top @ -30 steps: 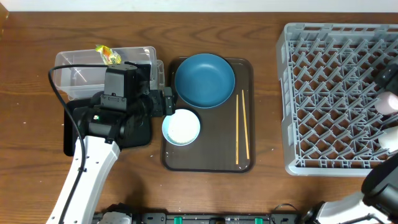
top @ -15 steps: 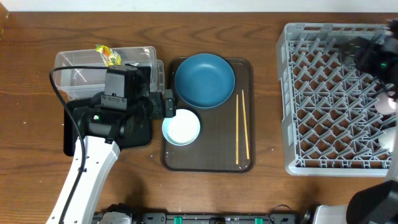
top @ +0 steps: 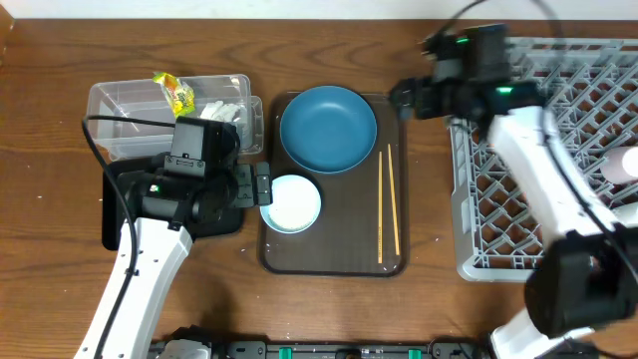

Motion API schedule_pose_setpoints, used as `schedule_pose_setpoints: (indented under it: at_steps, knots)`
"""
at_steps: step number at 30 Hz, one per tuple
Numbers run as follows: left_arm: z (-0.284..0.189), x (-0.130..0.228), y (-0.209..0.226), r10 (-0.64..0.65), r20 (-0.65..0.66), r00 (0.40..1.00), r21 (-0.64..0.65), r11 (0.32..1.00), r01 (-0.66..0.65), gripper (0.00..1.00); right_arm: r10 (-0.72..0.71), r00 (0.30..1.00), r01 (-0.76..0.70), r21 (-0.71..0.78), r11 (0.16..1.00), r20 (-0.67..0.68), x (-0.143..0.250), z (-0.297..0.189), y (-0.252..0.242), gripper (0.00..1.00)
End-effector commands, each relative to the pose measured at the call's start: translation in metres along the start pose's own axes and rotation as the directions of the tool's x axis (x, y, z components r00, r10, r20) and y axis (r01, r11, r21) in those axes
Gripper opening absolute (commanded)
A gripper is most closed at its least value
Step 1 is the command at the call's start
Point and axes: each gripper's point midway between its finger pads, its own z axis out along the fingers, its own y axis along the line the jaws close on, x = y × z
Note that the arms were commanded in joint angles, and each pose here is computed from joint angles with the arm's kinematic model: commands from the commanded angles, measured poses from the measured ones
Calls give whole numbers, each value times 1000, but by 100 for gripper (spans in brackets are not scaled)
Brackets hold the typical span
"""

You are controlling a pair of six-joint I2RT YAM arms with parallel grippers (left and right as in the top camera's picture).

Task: Sort waste into correct bins and load items into the dishwasher rack
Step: 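Reach the right gripper to the blue plate and grasp its rim, then carry the blue plate with the right gripper and stand it in the rack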

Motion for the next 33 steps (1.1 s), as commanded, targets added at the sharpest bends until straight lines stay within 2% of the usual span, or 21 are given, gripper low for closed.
schedule_pose_setpoints:
  at_steps: [1,7,12,14,18,22,27,33]
  knots:
    - [2,4,5,1,-15,1000,-23,1000,-1,98,103,994,-97,130,987,-44,18,31,-4,85]
    - [2,5,6,0,-17,1000,-24,1000,0,98,130,982,-109,158,981,-134,53,85,8,65]
    - [2,5,5,0,-18,1000,-24,1000,-1,99,220,964,-177,251,952,-153,74,111,-9,45]
    - [2,5,5,0,-18,1000,-24,1000,-1,99,222,962,-178,247,953,-161,78,118,-10,40]
    - [2,5,6,0,-17,1000,-24,1000,0,99,220,964,-179,243,953,-153,77,121,-10,16]
    - [2,5,6,0,-17,1000,-24,1000,0,98,212,970,-181,227,957,-120,67,123,-8,1]
    - [2,5,5,0,-17,1000,-24,1000,-1,99,218,972,-194,221,956,-89,54,118,-12,1]
    - [2,5,5,0,-17,1000,-24,1000,-1,99,148,988,-155,219,963,48,-4,67,-27,1]
